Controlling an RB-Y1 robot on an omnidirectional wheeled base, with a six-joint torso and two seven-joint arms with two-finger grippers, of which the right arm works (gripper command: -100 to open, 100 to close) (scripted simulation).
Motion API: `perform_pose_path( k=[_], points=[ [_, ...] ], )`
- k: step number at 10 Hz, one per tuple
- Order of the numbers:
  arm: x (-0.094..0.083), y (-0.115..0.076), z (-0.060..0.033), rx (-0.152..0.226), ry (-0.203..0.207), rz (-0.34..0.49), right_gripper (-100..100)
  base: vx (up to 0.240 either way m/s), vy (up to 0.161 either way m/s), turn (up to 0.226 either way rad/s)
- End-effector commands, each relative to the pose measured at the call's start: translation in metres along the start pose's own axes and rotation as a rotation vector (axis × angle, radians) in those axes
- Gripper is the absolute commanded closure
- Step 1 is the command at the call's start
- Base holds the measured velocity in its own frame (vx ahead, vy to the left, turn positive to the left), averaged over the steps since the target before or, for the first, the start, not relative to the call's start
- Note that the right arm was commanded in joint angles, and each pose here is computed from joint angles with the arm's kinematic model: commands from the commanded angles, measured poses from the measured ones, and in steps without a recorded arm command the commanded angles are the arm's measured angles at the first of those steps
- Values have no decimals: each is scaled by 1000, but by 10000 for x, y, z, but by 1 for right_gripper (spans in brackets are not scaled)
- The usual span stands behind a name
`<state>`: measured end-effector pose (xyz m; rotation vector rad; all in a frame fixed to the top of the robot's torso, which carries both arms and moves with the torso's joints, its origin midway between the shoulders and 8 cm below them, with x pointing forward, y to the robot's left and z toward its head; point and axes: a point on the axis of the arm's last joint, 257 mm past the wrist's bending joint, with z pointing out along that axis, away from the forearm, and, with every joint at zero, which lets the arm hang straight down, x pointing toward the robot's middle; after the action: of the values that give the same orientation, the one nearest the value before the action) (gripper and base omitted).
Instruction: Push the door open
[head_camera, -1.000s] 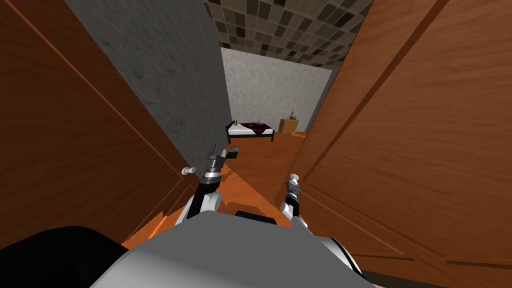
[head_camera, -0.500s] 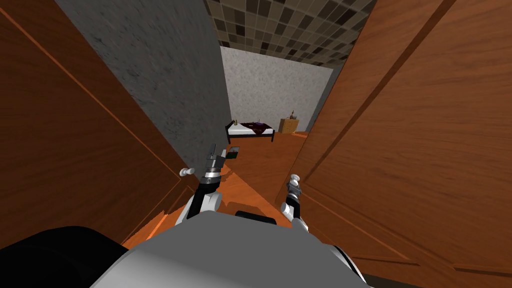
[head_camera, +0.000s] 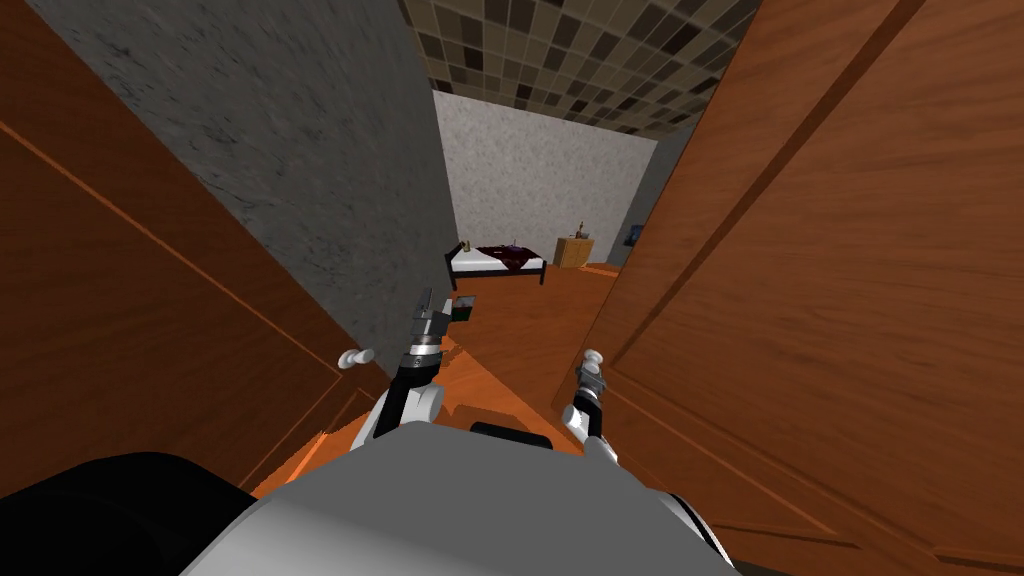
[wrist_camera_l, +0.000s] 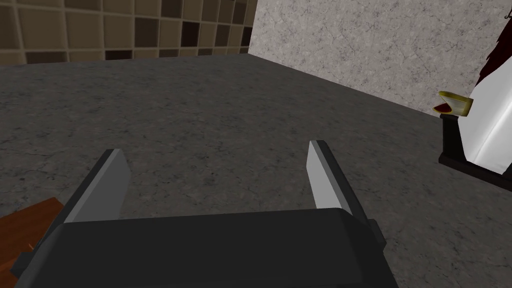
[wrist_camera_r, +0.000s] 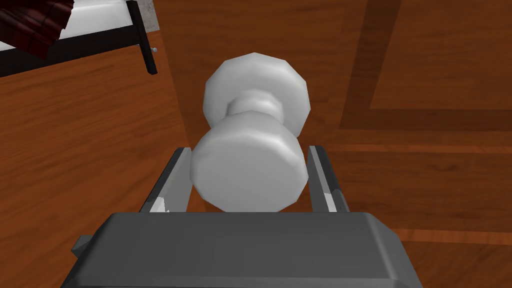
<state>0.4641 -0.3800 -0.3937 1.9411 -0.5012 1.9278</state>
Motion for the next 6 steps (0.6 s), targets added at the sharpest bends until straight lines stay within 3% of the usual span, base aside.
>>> perform_pose_path(
  k=[1, 2, 6],
  points=[
    [19, 88, 23, -22, 6, 4, 100, 178, 52, -48],
    [-21, 47, -3, -11, -4, 0, 100, 76, 24, -24],
    [-3, 363, 52, -79, 2, 0, 100, 185, 0, -48]
  ],
)
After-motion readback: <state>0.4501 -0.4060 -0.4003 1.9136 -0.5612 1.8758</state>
